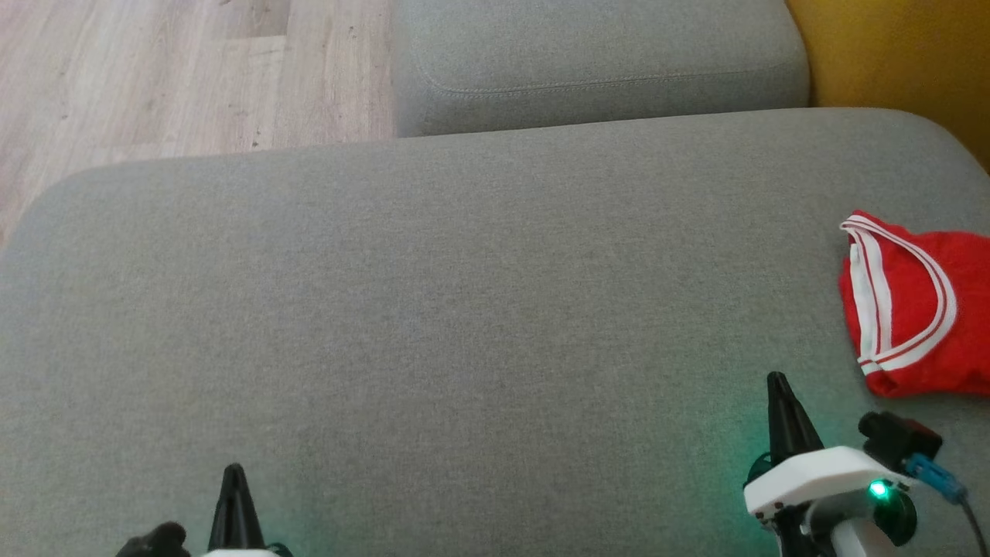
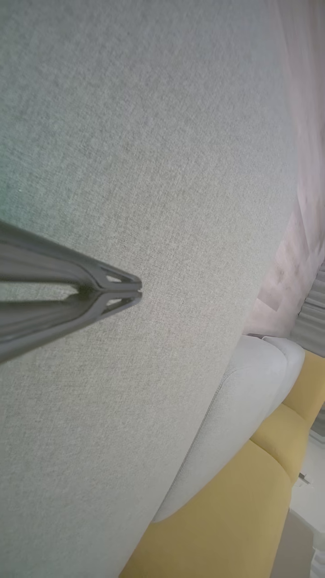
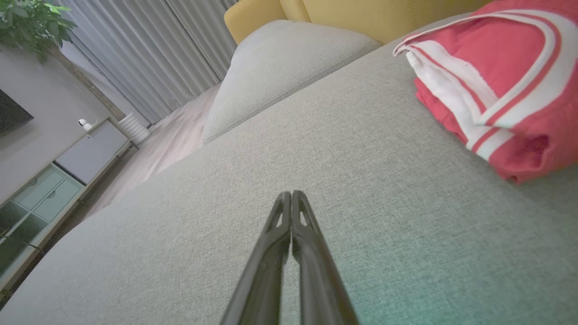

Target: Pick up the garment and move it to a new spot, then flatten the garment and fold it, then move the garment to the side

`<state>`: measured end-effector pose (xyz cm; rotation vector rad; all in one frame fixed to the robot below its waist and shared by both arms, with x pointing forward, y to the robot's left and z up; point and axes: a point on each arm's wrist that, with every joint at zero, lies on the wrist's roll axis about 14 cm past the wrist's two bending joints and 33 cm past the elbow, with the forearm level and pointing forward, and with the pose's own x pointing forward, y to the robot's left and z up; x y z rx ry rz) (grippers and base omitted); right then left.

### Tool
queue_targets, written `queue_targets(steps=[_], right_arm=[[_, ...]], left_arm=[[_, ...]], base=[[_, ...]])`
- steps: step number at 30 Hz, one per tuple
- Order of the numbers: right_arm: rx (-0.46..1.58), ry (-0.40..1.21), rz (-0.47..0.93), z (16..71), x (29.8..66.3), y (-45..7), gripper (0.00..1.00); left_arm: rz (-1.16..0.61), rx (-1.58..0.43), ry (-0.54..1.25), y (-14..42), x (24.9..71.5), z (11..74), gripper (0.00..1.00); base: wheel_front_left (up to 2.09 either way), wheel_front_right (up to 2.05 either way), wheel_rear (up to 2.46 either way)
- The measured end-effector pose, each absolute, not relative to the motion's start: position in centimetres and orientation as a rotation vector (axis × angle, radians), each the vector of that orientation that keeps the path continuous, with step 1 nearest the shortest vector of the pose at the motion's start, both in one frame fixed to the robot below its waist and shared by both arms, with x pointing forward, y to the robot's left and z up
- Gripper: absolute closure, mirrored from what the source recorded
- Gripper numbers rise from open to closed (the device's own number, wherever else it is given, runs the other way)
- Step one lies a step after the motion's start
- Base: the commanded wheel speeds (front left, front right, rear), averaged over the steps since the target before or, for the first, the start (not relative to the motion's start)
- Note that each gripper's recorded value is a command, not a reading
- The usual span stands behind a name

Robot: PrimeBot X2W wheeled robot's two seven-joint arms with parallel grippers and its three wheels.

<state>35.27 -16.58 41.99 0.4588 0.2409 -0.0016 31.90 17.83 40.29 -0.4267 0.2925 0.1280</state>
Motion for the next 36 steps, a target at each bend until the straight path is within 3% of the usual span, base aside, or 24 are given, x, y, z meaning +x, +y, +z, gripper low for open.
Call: queue_targets(steps=[36], right_arm=[[0.866, 0.202, -0.101, 43.6, 36.4, -18.4, 1.0]], left_arm=[[0.18, -0.849, 0.27, 18.6, 33.6, 41.6, 1.0]], base=[[0.0, 0.0, 0.0]])
